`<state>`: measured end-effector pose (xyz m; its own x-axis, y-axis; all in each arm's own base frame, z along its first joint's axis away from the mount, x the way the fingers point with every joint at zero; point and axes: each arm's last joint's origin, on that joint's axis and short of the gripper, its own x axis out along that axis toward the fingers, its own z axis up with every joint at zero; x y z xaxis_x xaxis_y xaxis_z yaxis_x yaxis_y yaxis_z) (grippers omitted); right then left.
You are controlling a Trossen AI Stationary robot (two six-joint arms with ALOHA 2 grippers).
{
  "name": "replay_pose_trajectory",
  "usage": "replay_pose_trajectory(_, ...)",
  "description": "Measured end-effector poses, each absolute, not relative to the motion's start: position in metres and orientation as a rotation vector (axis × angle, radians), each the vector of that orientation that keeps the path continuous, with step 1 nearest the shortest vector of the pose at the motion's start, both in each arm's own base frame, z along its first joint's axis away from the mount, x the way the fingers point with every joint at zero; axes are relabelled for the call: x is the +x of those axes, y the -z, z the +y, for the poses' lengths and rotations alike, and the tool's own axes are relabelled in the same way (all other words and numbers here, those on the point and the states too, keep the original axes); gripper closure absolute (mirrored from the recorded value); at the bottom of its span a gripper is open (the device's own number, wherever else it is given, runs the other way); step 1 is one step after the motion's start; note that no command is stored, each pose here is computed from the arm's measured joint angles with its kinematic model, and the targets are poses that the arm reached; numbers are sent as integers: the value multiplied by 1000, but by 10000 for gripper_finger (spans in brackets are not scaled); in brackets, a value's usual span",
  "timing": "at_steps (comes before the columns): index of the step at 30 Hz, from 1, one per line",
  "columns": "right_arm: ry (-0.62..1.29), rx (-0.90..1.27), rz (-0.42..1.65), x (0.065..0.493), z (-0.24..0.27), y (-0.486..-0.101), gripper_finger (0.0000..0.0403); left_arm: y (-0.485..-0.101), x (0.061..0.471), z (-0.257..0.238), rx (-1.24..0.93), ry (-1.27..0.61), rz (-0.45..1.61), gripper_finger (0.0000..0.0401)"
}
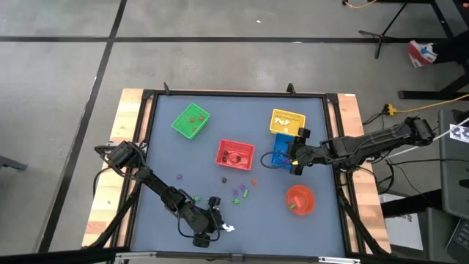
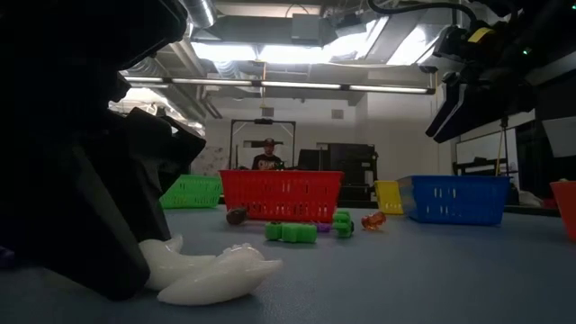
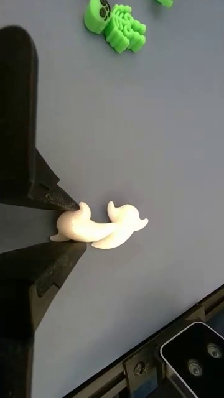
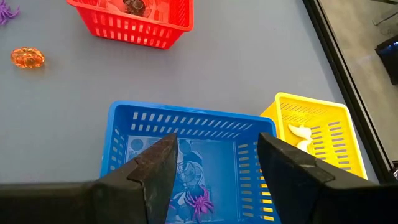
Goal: Sort Halloween decoration
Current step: Put the white ghost toy into the yellow bin
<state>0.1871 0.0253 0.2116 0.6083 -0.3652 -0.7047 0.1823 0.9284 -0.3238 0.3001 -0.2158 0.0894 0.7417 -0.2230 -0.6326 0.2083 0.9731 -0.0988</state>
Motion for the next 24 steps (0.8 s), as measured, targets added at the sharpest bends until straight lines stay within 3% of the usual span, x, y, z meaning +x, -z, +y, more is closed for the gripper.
replay_pose_trajectory(24,319,-229,862,187,25,-212,182,-89,300,-216,-22,233,695,359)
